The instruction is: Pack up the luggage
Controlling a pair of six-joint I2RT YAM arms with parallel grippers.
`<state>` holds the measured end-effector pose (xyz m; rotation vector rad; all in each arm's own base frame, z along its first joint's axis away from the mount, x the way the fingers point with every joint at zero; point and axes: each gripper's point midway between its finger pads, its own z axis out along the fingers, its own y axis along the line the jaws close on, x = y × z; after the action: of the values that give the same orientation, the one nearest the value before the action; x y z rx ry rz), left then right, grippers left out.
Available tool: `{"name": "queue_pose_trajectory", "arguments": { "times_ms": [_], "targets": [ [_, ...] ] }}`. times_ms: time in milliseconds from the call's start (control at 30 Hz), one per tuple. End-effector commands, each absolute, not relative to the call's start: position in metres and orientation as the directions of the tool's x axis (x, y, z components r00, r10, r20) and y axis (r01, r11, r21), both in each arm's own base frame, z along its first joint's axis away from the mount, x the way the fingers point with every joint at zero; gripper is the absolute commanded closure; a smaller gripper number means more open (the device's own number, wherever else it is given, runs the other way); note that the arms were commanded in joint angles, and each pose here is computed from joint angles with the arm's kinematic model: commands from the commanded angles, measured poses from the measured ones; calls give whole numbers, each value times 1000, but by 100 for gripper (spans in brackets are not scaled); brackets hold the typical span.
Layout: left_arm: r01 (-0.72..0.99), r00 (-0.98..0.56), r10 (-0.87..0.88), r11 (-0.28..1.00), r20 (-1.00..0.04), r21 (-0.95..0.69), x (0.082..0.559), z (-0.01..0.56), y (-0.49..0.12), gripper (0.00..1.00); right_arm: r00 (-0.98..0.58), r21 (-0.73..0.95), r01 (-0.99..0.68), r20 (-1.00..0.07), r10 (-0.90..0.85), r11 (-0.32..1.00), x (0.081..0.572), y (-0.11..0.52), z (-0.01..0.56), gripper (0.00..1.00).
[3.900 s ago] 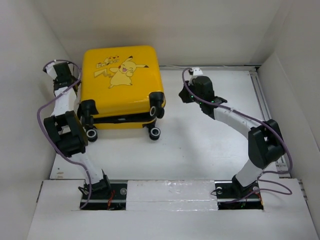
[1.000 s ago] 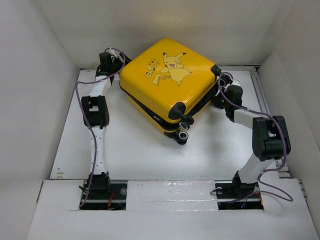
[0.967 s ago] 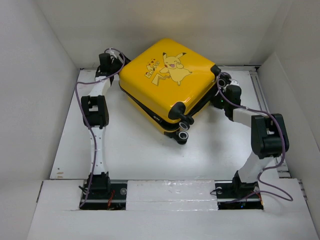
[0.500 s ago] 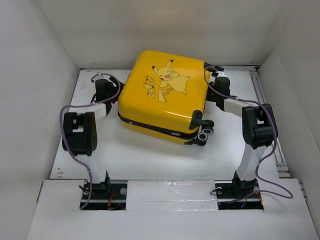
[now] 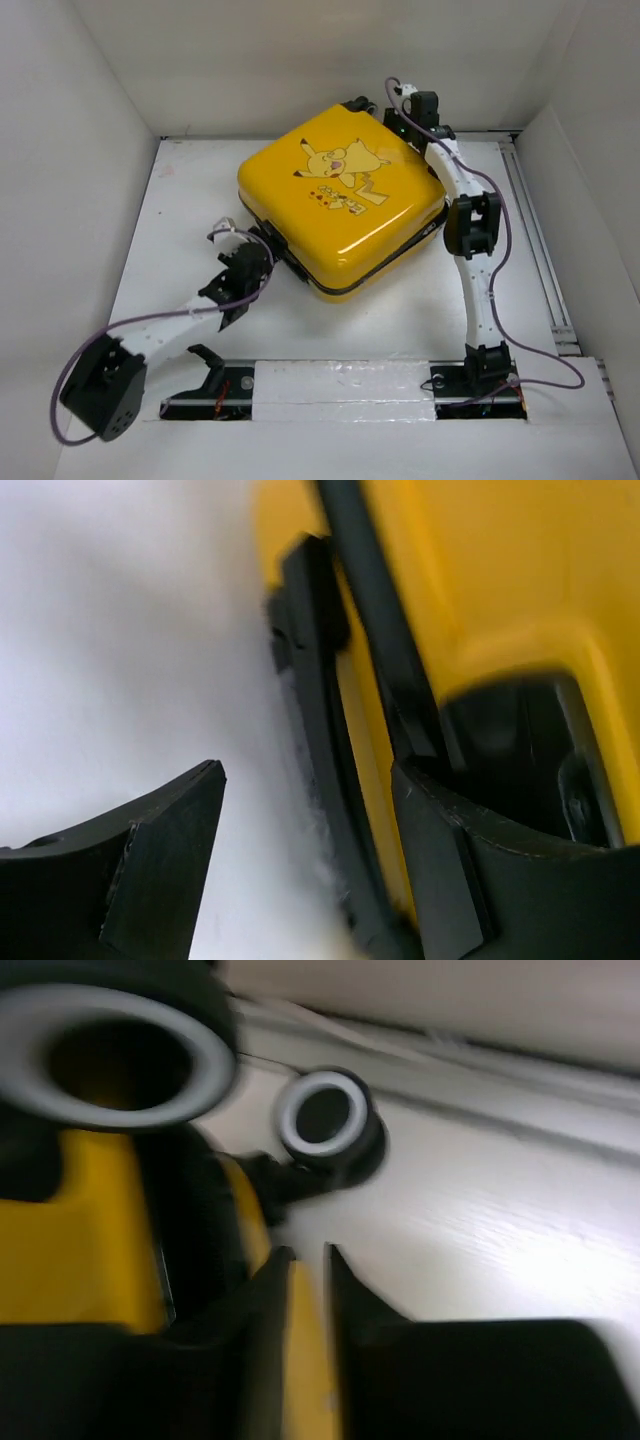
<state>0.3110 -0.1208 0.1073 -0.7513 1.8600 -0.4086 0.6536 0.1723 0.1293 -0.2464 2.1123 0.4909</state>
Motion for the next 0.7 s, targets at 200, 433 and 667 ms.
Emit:
{"name": "queue_pose_trajectory", "arguments": {
  "times_ms": [200, 433, 667],
  "targets": [
    [-85, -253, -705, 699, -663, -710, 259, 173, -137, 38, -295, 310, -693, -946, 136, 651, 544, 282, 345, 24],
    [6, -82, -717, 694, -692, -720, 287, 259, -141, 27, -110, 223, -535, -975, 195, 815, 490, 184, 418, 17],
    [101, 66, -792, 610, -606, -786, 281, 306, -124, 34, -53, 388, -108, -922, 385, 915, 382, 76, 343, 100]
  ]
}}
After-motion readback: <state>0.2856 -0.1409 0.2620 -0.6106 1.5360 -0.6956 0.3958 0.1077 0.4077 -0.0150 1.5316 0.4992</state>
